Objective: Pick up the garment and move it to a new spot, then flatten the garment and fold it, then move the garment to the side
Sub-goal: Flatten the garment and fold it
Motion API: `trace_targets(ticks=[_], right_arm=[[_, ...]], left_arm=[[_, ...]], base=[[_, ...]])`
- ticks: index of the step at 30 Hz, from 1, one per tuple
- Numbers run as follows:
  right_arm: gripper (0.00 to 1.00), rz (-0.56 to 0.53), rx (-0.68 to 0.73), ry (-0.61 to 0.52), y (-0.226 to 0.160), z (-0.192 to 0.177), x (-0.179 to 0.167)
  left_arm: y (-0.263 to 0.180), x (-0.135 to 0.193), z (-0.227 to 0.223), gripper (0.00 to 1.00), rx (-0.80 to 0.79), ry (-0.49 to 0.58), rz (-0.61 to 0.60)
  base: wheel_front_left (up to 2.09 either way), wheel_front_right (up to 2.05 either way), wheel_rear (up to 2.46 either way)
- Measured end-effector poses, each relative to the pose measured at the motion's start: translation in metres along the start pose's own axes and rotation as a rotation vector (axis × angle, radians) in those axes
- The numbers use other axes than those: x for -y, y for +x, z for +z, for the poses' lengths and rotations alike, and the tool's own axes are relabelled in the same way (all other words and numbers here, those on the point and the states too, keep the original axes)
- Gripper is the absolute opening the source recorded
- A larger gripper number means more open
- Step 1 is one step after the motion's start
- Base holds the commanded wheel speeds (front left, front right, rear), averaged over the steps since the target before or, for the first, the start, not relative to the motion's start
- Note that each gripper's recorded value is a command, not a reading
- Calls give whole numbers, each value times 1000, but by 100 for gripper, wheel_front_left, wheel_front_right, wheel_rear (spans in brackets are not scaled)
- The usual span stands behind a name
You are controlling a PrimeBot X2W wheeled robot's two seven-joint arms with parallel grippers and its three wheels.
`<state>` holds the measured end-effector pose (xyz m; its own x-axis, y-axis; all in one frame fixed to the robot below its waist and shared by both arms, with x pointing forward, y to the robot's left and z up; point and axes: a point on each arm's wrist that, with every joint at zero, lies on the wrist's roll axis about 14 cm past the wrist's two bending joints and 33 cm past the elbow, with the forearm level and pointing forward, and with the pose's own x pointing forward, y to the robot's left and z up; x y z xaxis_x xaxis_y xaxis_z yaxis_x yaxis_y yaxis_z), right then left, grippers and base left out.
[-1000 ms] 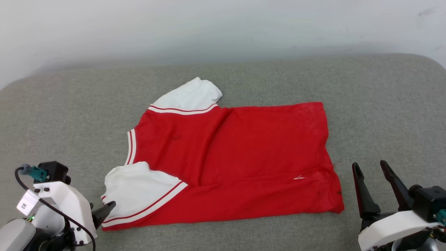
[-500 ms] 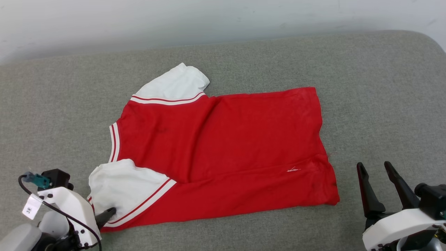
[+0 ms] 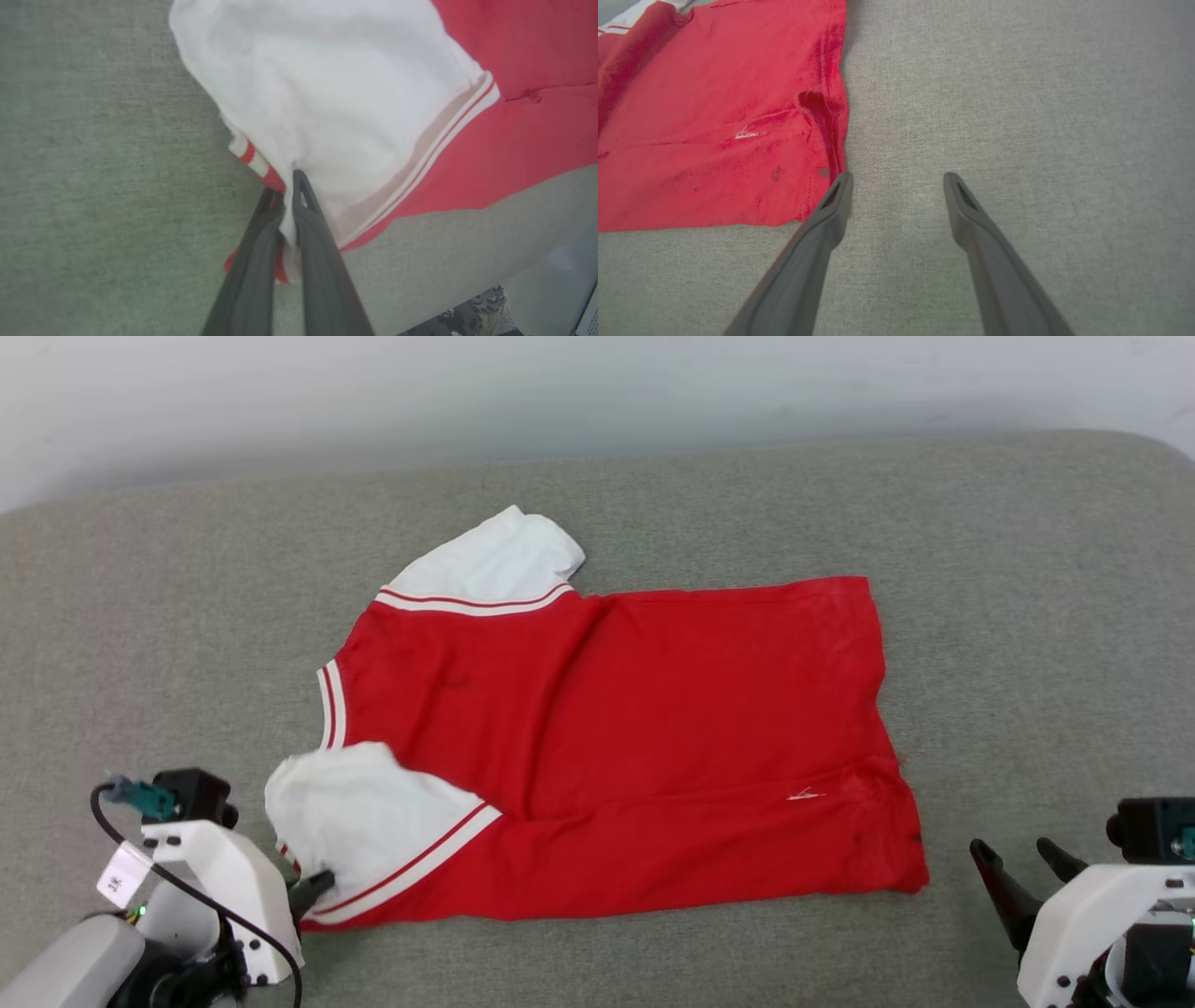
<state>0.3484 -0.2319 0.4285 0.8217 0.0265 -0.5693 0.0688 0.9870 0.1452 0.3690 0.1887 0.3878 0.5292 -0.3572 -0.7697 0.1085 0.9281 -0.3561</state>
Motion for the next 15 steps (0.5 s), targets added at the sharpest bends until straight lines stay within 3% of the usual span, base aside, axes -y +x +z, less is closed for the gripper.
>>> trace_targets(ticks=[6,15], right_arm=[[100,81,-124,-47,19,-3,-25],[100,182,-265,-65,53,-28,-58]], left_arm=[[-11,3,31,0,114,65,4],[-11,1,38,0,138,80,12]], base=[[0,0,0],[0,0,0]])
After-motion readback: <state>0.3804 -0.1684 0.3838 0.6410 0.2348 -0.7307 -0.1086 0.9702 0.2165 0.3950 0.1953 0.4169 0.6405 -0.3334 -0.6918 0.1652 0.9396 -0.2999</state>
